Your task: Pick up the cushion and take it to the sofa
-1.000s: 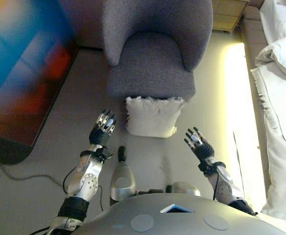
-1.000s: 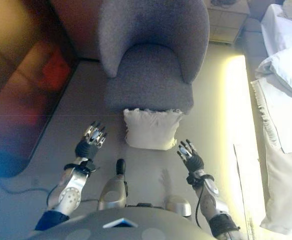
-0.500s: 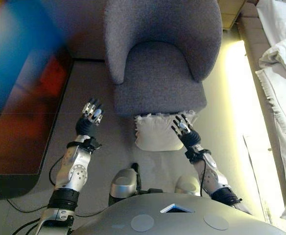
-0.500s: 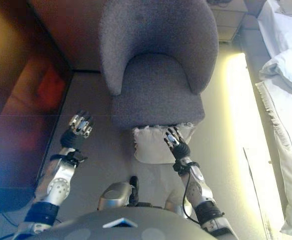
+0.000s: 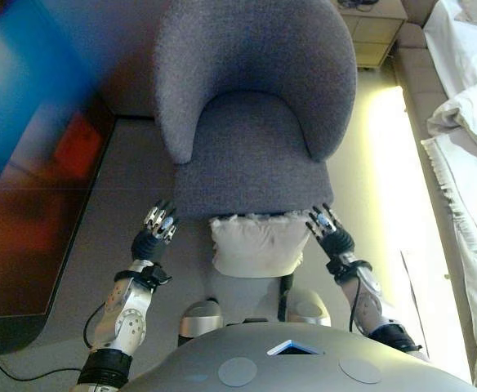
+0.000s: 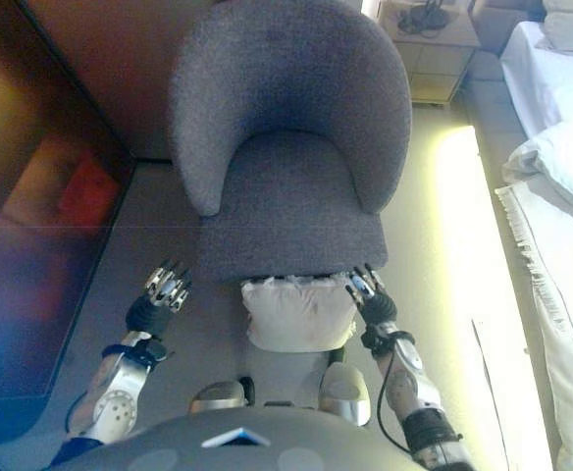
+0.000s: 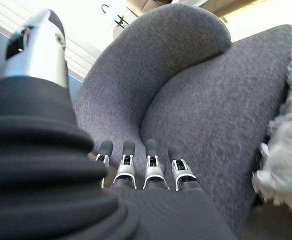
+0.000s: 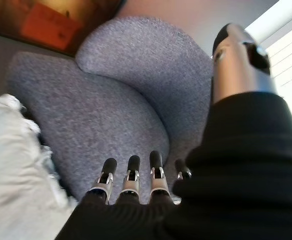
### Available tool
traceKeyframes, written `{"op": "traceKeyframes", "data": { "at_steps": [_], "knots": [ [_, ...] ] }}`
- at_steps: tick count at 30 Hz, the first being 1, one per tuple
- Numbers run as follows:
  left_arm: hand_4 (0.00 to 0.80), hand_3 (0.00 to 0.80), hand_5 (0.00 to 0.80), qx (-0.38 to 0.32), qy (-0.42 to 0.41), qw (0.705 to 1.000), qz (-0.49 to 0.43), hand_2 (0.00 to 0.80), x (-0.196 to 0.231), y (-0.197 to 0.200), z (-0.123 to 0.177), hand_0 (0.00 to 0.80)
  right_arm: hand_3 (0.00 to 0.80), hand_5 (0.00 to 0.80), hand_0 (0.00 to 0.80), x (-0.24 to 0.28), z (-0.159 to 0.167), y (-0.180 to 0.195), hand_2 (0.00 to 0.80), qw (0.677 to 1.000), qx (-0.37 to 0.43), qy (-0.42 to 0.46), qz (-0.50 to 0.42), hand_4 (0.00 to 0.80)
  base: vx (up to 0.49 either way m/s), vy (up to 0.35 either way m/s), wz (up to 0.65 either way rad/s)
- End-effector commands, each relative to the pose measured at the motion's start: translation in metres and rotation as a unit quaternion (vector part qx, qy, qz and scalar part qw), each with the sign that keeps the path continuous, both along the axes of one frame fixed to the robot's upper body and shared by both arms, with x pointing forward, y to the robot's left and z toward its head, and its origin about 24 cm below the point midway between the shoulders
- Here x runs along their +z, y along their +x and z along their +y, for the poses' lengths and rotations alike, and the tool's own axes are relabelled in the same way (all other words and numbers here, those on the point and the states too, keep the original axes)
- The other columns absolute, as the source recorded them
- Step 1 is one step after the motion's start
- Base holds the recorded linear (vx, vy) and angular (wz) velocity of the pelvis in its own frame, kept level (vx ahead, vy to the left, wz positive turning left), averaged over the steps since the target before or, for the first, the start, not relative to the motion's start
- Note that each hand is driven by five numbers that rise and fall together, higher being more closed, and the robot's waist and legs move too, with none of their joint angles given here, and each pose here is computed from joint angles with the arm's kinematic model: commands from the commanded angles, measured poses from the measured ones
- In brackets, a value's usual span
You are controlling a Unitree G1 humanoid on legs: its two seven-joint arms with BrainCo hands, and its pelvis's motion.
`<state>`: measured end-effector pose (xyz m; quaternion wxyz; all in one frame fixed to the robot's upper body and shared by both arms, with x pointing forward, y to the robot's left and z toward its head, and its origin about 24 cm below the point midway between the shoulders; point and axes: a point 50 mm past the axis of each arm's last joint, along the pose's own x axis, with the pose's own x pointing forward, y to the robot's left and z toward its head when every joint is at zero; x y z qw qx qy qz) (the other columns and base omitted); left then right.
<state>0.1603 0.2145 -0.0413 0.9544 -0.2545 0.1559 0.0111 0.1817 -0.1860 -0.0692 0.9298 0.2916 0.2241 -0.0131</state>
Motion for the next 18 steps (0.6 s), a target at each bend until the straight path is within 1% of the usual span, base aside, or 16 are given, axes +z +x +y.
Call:
{"op": "traceKeyframes", "data": {
  "at_steps": [1, 5, 11, 14, 18],
  "knots": [
    [0.000, 0.000, 0.000, 0.017, 0.029, 0.997, -0.075, 0.000, 0.029, 0.013, 0.017, 0.000, 0.000, 0.000, 0.000, 0.009, 0.024, 0.014, 0.000, 0.999, 0.029, 0.033, -0.032, 0.000, 0.284, -0.185, 0.19],
    [0.000, 0.000, 0.000, 0.025, 0.015, 0.997, -0.069, 0.000, 0.028, 0.015, 0.014, 0.000, 0.000, 0.000, 0.000, 0.013, 0.031, 0.016, 0.000, 0.997, 0.055, 0.033, -0.033, 0.000, 0.233, -0.161, 0.05],
    [0.000, 0.000, 0.000, 0.029, -0.011, 0.997, -0.066, 0.000, 0.028, 0.022, -0.001, 0.000, 0.000, 0.000, 0.000, 0.011, 0.025, 0.014, 0.000, 0.996, 0.078, 0.009, -0.028, 0.000, 0.188, -0.145, 0.15],
    [0.000, 0.000, 0.000, 0.030, -0.016, 0.997, -0.066, 0.000, 0.027, 0.025, -0.007, 0.000, 0.000, 0.000, 0.000, 0.010, 0.022, 0.016, 0.000, 0.996, 0.080, 0.002, -0.029, 0.000, 0.182, 0.058, -0.08],
    [0.000, 0.000, 0.000, 0.044, -0.018, 0.997, -0.064, 0.000, 0.028, 0.021, 0.001, 0.000, 0.000, 0.000, 0.000, 0.011, 0.019, 0.014, 0.000, 0.996, 0.083, -0.002, -0.030, 0.000, 0.185, 0.222, -0.24]
  ]
}}
